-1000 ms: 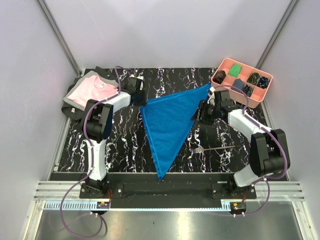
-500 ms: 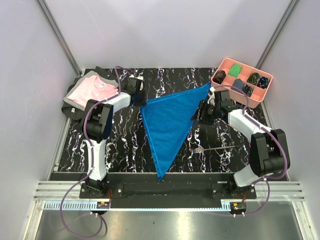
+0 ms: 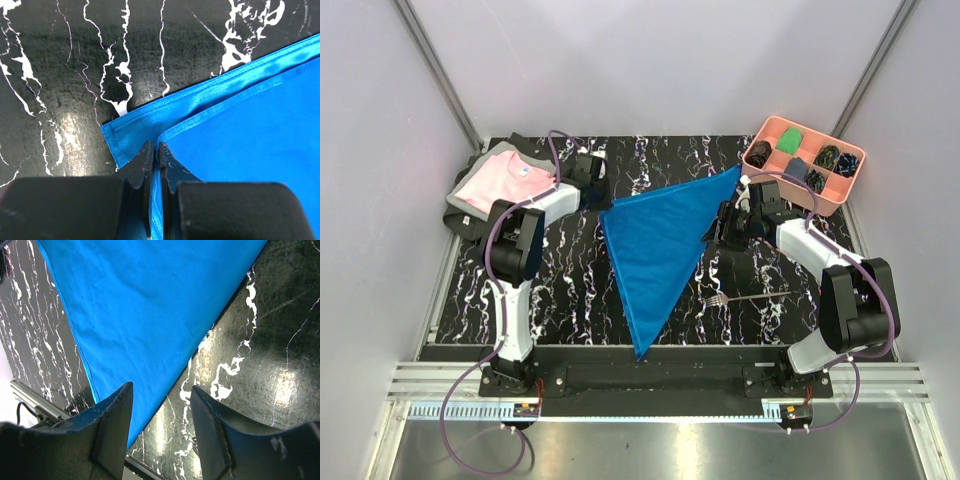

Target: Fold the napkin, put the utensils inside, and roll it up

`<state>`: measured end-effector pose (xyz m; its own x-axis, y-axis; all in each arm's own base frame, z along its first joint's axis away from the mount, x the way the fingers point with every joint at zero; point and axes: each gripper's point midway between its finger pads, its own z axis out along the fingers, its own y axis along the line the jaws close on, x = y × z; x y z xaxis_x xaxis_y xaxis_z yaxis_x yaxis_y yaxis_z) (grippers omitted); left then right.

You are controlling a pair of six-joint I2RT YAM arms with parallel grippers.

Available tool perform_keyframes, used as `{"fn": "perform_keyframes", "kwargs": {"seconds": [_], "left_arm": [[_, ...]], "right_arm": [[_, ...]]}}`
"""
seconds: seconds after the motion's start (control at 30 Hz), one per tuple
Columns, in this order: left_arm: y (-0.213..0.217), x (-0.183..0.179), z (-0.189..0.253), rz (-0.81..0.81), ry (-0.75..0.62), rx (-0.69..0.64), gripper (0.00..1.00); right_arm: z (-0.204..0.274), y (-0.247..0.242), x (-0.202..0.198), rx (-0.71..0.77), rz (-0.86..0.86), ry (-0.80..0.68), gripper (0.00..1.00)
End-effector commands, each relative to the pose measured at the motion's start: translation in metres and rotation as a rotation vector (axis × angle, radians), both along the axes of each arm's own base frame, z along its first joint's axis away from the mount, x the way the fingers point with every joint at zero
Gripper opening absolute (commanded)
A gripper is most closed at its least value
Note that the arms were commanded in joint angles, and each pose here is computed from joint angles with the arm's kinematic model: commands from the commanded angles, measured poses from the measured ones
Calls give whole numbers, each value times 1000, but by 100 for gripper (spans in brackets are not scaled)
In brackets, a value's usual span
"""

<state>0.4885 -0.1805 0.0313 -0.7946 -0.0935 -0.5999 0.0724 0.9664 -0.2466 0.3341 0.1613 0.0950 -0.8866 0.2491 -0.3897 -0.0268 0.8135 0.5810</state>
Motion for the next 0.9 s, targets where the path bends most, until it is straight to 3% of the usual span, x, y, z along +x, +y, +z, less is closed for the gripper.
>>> {"fn": "perform_keyframes", "kwargs": {"seconds": [0.0,0.7,0.73,0.87], "left_arm": [[-3,20,54,14,-142,-24,6],[10,32,43,38,-134,1,6],[10,32,42,35,-129,3,9],[10,32,49,38,-136,-2,43]], "right_arm": [[5,0,0,11,15,-20,58],[1,-2,-1,5,6,-8,58],[1,-3,-1,4,3,-6,59],[1,-15,-1,-35,-64,23,61]]}}
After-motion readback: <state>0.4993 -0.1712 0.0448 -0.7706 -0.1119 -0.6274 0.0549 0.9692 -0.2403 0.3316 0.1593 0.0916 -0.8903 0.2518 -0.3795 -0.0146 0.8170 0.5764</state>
